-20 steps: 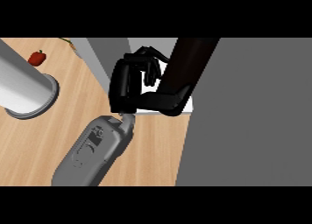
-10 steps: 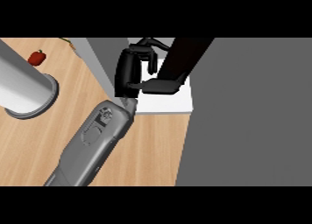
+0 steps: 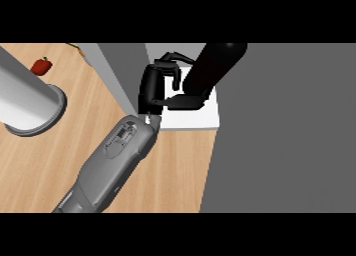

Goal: Pick up the wine, place it into the cabinet and close the cabinet

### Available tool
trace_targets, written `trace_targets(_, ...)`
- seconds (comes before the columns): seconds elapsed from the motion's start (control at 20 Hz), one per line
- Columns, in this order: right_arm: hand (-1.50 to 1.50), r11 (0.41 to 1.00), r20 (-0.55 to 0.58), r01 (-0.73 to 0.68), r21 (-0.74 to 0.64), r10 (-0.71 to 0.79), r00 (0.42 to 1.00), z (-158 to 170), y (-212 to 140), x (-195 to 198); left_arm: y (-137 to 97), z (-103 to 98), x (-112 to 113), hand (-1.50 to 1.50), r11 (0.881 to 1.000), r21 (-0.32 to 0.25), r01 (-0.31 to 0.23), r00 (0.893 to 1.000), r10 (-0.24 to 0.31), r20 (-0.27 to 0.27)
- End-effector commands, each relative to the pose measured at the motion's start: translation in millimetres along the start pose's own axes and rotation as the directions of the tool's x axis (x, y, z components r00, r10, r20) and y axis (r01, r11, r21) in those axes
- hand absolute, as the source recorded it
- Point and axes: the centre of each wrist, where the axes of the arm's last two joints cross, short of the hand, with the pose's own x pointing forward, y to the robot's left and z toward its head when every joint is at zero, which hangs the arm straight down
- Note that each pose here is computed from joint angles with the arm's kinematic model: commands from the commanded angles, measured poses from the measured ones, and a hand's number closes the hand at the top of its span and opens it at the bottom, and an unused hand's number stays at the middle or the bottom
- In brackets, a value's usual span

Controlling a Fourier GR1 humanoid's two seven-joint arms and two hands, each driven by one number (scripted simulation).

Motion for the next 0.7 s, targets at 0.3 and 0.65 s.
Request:
trace_targets(0.3, -1.50, 0.996, 0.020, 0.043, 0.072, -0.045, 0.999, 20, 5, 11, 0, 17, -43, 1.50, 0.998, 0.023, 0.051, 0.997, -0.050, -0.056)
trace_targets(0.65, -1.50, 0.996, 0.022, 0.068, 0.055, -0.069, 0.997, 13, -2, 3, 8, 33, -72, 1.50, 0.989, -0.004, 0.146, 0.987, -0.145, -0.067)
